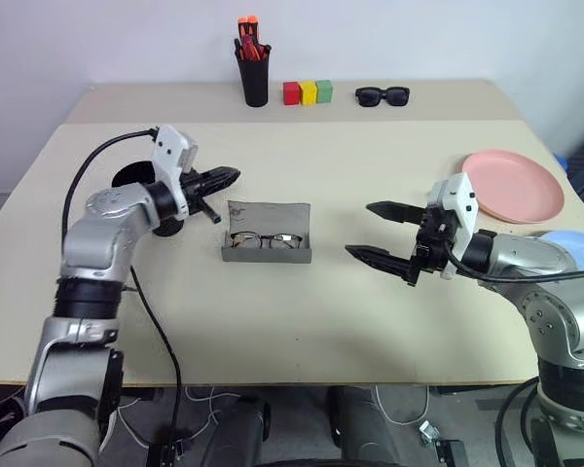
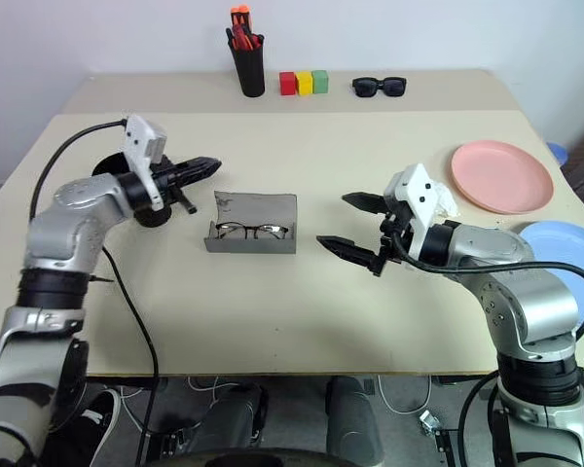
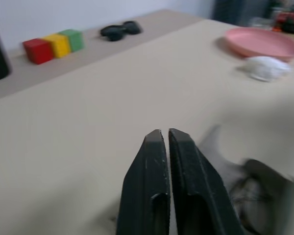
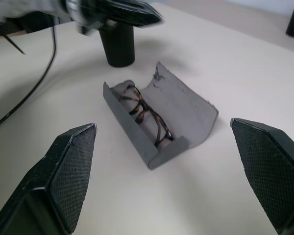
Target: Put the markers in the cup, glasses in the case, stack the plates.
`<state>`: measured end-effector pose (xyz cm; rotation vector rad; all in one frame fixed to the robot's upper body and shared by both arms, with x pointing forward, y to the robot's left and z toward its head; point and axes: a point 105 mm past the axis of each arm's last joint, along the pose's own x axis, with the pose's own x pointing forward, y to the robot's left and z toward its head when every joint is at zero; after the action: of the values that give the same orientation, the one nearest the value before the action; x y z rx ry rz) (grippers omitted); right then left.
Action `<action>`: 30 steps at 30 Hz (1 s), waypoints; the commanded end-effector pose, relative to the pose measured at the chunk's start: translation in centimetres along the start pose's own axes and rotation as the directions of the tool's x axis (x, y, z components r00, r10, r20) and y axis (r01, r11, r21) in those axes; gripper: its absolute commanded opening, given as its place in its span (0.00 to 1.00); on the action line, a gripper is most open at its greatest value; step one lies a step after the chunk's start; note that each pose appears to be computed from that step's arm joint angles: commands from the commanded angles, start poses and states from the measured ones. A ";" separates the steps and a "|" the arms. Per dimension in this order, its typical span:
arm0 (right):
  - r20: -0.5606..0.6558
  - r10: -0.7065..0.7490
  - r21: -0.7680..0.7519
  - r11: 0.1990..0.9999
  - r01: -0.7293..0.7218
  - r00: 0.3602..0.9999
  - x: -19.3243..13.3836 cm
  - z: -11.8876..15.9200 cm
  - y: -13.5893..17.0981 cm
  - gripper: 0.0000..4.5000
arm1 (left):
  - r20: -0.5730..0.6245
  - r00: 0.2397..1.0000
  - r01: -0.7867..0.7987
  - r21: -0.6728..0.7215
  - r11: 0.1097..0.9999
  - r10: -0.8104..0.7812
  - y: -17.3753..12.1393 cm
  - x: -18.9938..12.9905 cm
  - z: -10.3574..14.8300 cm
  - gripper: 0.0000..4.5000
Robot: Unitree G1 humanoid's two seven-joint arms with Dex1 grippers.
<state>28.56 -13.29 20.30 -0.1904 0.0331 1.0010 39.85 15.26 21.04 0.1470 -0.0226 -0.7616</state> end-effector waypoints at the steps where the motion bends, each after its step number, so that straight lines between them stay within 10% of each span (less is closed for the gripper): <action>1: 0.043 -0.003 -0.040 0.999 0.004 0.999 0.3 1.0 0.3 1.00 | 0.017 0.996 -0.085 0.041 0.996 0.084 0.9 1.9 1.0 0.02; 11: 0.071 -0.013 -0.038 0.999 0.016 0.997 1.4 1.4 0.0 1.00 | -0.177 0.984 -0.056 -0.269 0.961 0.008 -1.5 5.6 -1.7 0.02; 30: 0.075 -0.024 -0.054 0.998 0.028 0.997 2.3 1.5 -0.4 1.00 | -0.368 0.920 -0.003 -0.351 0.936 -0.135 -3.2 2.7 -3.2 0.02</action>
<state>30.07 -11.41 20.51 -0.1846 -0.0145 0.9816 40.26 11.45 16.71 -0.0383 0.5117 -0.7586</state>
